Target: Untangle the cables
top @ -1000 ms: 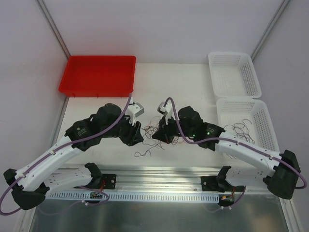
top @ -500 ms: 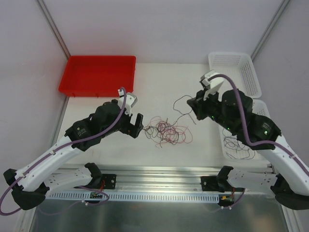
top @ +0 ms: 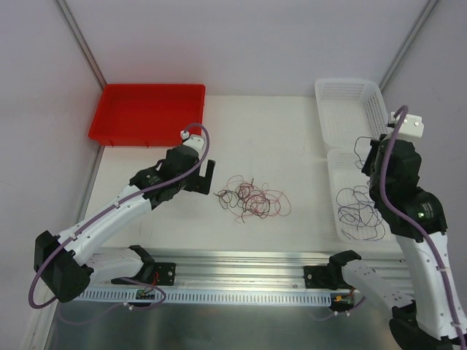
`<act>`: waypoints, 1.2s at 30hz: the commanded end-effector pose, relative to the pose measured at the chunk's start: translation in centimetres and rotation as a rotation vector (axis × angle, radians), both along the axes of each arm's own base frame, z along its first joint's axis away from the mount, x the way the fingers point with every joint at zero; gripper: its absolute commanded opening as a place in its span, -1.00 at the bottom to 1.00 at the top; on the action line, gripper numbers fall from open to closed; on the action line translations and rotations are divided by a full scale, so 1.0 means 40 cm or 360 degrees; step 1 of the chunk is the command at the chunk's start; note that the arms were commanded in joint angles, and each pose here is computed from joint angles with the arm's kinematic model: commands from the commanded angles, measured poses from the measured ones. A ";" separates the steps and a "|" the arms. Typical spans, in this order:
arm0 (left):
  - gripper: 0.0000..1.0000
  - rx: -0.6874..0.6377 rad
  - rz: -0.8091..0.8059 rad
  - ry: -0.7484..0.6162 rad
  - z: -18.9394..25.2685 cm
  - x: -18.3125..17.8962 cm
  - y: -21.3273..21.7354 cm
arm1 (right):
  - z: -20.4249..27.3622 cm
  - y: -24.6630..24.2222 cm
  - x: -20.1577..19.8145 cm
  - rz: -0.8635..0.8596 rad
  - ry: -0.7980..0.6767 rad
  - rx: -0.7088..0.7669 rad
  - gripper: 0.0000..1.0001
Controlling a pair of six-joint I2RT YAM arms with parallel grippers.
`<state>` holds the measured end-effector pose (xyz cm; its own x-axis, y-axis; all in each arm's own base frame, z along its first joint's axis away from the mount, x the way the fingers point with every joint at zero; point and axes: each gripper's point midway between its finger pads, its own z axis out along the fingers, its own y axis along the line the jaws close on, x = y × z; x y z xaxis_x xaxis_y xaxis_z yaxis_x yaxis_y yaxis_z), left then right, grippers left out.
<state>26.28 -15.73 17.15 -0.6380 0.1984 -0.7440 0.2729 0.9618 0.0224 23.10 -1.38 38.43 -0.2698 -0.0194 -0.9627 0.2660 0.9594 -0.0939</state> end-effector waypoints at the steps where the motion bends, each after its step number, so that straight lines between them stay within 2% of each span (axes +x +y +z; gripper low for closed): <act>1: 0.98 -0.0124 -0.0060 0.0002 0.023 0.000 -0.039 | -0.128 -0.073 0.015 -0.0273 0.0144 0.0136 -0.99; 3: 0.98 -0.0079 -0.0108 -0.0006 0.020 -0.002 -0.036 | -0.197 -0.082 0.029 -0.0303 0.0227 0.0247 -0.99; 5: 0.98 -0.0030 -0.0099 -0.0015 0.012 0.003 -0.022 | -0.312 -0.126 0.034 -0.0484 0.0338 0.0384 -0.99; 7: 0.98 -0.0037 -0.0125 0.0024 0.001 0.005 -0.028 | -0.420 -0.157 0.024 -0.0613 0.0485 0.0487 -0.69; 8: 0.98 -0.0065 -0.0142 0.0045 -0.003 0.004 -0.038 | -0.449 -0.160 0.020 -0.0657 0.0520 0.0546 -0.31; 11: 0.98 -0.0142 -0.0168 0.0152 -0.024 0.005 -0.070 | -0.489 -0.178 -0.005 -0.0737 0.0581 0.0545 0.29; 14: 0.98 -0.0219 -0.0172 0.0258 -0.048 -0.001 -0.091 | -0.462 -0.146 0.010 -0.0565 0.0534 0.0527 0.53; 17: 0.98 -0.0195 -0.0160 0.0276 -0.062 0.005 -0.090 | -0.419 -0.066 0.036 -0.0280 0.0529 0.0535 0.65; 20: 0.98 -0.0187 -0.0198 0.0309 -0.069 0.015 -0.107 | -0.385 0.061 0.063 0.0104 0.0535 0.0610 0.67; 23: 0.97 -0.0293 -0.0257 0.0417 -0.077 0.002 -0.149 | -0.356 0.210 0.080 0.0500 0.0510 0.0634 0.65; 25: 0.95 -0.0323 -0.0285 0.0469 -0.088 -0.007 -0.161 | -0.359 0.312 0.083 0.0730 0.0528 0.0648 0.63; 27: 0.92 -0.0268 -0.0257 0.0468 -0.108 -0.004 -0.145 | -0.387 0.401 0.075 0.0917 0.0603 0.0643 0.57; 33: 0.81 -0.0236 -0.0198 0.0493 -0.133 -0.005 -0.131 | -0.440 0.613 0.062 0.1239 0.0705 0.0619 0.43; 36: 0.78 -0.0225 -0.0170 0.0503 -0.142 -0.003 -0.127 | -0.493 0.669 0.076 0.1189 0.0779 0.0658 0.26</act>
